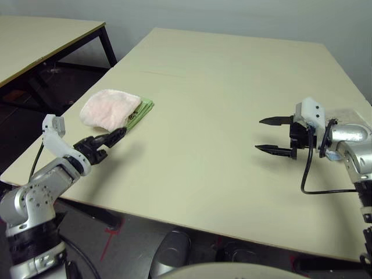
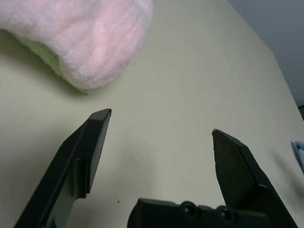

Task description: Fold the towel and set it aside.

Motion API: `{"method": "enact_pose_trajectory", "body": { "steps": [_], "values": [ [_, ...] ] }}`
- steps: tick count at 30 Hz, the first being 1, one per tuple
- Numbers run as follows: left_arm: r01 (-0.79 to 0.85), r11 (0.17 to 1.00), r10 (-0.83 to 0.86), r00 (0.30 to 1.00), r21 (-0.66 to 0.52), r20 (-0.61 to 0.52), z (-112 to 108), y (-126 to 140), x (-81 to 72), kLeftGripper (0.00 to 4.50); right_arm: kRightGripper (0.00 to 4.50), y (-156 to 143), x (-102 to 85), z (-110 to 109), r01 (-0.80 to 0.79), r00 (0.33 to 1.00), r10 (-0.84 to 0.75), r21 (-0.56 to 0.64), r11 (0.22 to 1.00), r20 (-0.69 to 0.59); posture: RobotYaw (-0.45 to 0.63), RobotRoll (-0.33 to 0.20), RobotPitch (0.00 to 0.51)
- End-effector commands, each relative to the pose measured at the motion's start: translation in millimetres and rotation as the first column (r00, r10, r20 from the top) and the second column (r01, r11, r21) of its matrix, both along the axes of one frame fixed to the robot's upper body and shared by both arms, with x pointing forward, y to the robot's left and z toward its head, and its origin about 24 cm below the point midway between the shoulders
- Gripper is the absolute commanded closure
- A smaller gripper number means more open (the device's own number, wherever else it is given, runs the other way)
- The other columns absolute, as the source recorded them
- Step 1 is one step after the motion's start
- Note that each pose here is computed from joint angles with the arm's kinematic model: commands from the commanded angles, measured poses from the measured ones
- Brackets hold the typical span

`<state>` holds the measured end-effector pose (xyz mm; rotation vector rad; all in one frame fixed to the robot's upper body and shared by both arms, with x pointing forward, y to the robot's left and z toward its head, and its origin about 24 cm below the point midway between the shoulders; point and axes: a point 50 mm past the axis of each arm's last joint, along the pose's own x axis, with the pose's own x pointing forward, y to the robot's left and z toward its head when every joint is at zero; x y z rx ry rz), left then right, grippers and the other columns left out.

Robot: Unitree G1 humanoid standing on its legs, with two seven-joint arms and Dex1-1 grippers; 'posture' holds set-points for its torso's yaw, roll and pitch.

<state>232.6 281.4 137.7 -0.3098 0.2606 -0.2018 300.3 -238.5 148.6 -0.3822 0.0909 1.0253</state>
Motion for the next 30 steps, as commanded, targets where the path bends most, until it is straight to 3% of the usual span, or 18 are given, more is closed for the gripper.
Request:
{"method": "enact_pose_trajectory", "body": {
  "steps": [1,5,9,13,18,23,26,30],
  "values": [
    [-0.051,0.996,0.044,0.994,0.073,0.098,4,-6,4.2,0.02,0.0,-17,5.5,-11,0.197,0.98,-0.198,0.102,0.975,0.0,0.26,0.0,0.066],
    [-0.15,0.977,0.117,0.972,0.15,0.205,-3,-11,11.4,0.02,0.0,-33,11.2,-25,0.463,0.879,-0.477,0.252,0.85,-0.003,0.24,0.0,0.07],
    [-0.264,0.931,0.171,0.925,0.25,0.34,-12,-11,20.2,0.02,0.0,-40,6.3,-30,0.652,0.676,-0.733,0.406,0.64,0.071,0.21,0.0,0.07],
    [-0.336,0.9,0.216,0.897,0.276,0.385,-26,-6,26.7,0.02,0.0,-41,-13.9,-36,0.737,0.499,-0.86,0.468,0.487,0.108,0.16,0.0,0.065],
    [-0.369,0.871,0.228,0.888,0.324,0.399,-42,11,33.1,0.02,0.0,-40,-46.5,-40,0.79,0.348,-0.929,0.495,0.363,0.126,0.06,0.0,0.052],
    [-0.395,0.852,0.238,0.877,0.343,0.418,-46,30,37.7,0.02,0.0,-42,-67.2,-49,0.827,0.272,-0.959,0.492,0.272,0.074,-0.01,0.0,0.044],
    [-0.426,0.839,0.268,0.865,0.338,0.425,-45,41,37.8,0.02,0.0,-36,-64.0,-50,0.827,0.307,-0.95,0.476,0.299,0.061,-0.02,0.0,0.046],
    [-0.481,0.793,0.3,0.842,0.373,0.449,-41,53,31.4,0.02,0.0,-30,-46.2,-42,0.81,0.36,-0.932,0.482,0.335,0.043,0.01,0.0,0.061]
  ]
}}
